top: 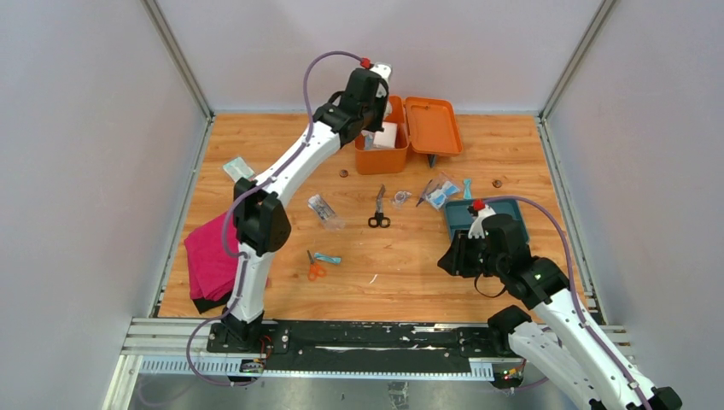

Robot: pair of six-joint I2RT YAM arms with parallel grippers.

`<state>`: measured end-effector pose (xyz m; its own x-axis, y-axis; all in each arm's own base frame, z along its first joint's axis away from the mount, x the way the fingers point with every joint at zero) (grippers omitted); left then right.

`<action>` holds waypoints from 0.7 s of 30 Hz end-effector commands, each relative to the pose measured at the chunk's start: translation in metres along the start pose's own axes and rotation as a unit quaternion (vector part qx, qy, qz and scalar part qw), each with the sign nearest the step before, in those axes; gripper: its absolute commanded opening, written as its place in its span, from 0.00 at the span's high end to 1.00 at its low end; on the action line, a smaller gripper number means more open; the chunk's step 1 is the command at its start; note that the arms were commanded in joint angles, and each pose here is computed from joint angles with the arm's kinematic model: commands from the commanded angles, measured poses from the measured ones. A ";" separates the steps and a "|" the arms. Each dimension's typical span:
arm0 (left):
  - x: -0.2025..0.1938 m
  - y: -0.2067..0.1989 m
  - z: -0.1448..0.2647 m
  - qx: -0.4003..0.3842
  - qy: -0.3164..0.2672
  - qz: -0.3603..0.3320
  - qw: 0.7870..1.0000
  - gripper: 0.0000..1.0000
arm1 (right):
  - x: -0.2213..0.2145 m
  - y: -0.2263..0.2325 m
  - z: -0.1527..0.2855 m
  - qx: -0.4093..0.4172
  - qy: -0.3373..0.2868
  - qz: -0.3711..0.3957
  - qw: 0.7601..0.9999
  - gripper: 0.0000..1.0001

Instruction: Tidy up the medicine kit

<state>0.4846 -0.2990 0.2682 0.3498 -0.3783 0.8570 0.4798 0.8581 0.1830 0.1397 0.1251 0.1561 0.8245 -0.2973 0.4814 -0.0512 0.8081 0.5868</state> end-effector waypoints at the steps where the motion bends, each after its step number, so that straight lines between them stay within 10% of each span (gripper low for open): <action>1: 0.000 -0.007 -0.031 -0.012 -0.013 -0.014 1.000 1.00 | -0.004 -0.006 0.000 -0.012 0.006 -0.003 1.000 0.64; 4: -0.003 -0.010 -0.050 -0.019 -0.025 -0.015 0.999 1.00 | -0.005 -0.006 -0.001 -0.013 0.009 -0.003 1.000 0.64; 11: -0.014 -0.016 -0.066 -0.047 -0.020 0.009 0.999 0.62 | -0.006 -0.008 -0.003 -0.017 0.014 -0.004 1.000 0.64; 21: -0.007 0.006 0.016 0.009 -0.027 0.107 0.994 0.43 | -0.005 -0.009 -0.004 -0.020 0.008 -0.006 1.000 0.64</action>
<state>0.4965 -0.3122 0.2099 0.4248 -0.3225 0.8459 0.5079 0.8584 0.0722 0.1398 0.1250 0.1510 0.8341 -0.2923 0.4677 -0.0387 0.8148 0.5784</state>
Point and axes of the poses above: each gripper's point midway between its finger pads, its own z axis back along the fingers, its own y axis along the line the jaws close on, x = y × z, the point moved 3 cm from there along z, back along the fingers, and after that the axes turned 15 degrees about -z, right-handed, at the moved point
